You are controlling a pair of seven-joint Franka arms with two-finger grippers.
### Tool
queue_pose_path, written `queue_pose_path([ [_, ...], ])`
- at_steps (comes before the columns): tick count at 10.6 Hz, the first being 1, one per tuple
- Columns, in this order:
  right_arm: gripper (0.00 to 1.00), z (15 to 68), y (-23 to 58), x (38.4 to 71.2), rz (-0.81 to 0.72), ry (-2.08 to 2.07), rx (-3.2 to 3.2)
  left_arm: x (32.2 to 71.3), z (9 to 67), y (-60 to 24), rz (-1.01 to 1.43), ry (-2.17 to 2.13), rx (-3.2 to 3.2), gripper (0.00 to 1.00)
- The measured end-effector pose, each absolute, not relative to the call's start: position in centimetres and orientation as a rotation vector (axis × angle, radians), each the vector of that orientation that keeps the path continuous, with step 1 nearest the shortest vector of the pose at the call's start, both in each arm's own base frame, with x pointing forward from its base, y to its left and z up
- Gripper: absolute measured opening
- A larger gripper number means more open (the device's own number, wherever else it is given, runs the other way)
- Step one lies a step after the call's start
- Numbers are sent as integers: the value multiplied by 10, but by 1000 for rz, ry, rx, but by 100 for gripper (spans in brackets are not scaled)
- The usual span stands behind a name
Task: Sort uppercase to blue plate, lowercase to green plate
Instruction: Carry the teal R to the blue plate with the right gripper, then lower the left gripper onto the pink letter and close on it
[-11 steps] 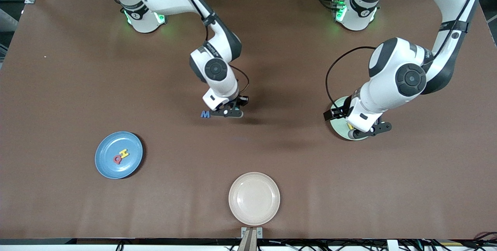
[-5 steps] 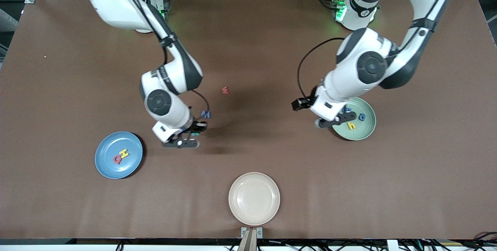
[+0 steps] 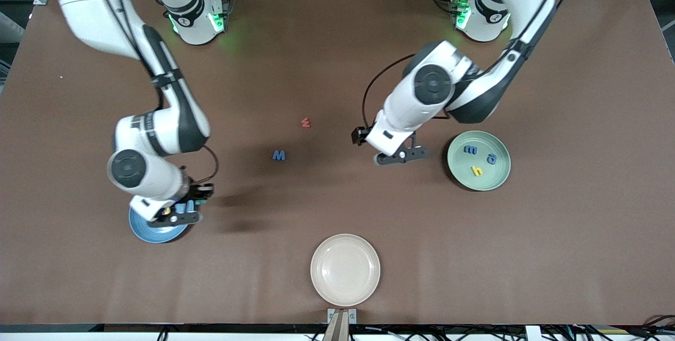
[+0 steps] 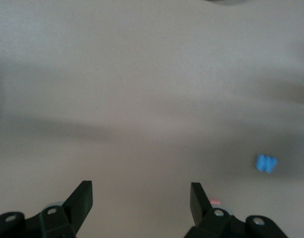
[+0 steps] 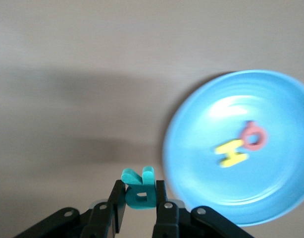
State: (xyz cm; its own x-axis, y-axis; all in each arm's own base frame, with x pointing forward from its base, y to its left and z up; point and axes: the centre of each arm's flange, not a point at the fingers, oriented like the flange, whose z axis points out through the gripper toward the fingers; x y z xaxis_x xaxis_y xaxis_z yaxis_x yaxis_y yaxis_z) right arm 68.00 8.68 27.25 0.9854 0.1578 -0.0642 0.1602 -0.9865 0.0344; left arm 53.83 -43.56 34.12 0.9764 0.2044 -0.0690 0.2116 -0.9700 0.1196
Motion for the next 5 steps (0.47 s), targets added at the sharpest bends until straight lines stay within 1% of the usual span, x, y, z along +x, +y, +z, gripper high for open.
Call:
queue_pose_path([
  [2,29,265,40,684,-118,379,3071,517,292,-484,-15,335,3084,88],
  [3,29,261,28,684,-130,433,3055,508,280,-499,-19,339,3093,88],
  [5,29,256,1,686,-129,512,3028,495,276,-515,-23,346,3092,87],
])
